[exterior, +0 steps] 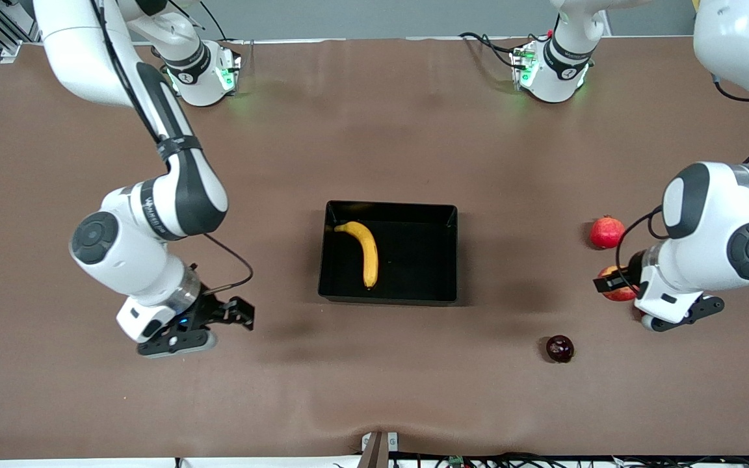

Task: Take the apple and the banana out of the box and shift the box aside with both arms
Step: 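Carry the apple out with the left gripper while the right gripper approaches, then set the apple beside the plum and open the left gripper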

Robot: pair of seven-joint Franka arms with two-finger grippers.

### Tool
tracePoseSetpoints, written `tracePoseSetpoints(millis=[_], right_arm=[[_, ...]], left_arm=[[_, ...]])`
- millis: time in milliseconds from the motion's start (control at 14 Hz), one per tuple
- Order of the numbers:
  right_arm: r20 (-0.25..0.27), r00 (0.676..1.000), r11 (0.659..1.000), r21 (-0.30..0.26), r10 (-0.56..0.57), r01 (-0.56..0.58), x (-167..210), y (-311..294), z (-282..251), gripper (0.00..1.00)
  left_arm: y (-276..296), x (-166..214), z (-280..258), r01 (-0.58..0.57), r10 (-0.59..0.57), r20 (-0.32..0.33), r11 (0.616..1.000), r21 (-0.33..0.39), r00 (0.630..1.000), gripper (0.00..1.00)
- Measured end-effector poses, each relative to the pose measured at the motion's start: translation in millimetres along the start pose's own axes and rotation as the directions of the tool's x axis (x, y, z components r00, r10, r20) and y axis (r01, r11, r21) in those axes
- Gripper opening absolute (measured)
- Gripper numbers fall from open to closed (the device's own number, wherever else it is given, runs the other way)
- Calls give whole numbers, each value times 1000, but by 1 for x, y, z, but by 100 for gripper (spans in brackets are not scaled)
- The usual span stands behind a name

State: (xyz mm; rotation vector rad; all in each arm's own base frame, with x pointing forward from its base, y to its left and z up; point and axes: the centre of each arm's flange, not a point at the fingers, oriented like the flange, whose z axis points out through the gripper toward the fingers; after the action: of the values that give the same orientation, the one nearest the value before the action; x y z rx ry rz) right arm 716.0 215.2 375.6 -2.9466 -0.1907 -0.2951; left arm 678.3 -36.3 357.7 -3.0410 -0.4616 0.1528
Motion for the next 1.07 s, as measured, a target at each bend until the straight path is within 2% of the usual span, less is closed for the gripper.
tracePoseSetpoints(millis=[214,500,786,857,1071], right_arm=[[76,997,1000,6,1,-2,-7,-3,3,100],[97,995,998,48,26,-31,-9,-7,1,100],[132,991,998,50,22,-29,-13,-10,3,100],[160,987,998,47,21,-29,-16,-9,4,100],[291,957,999,37,14,-26,-32,-7,-7,100]], left_arm=[[-18,14,39,-39,35,-78,998,-46,996,76],[-14,35,77,-82,68,-186,994,-66,980,76],[-6,49,119,-126,109,-243,991,-52,964,76],[-7,53,129,-125,106,-257,990,-59,961,76],[-11,65,145,-123,97,-289,990,-72,953,76]])
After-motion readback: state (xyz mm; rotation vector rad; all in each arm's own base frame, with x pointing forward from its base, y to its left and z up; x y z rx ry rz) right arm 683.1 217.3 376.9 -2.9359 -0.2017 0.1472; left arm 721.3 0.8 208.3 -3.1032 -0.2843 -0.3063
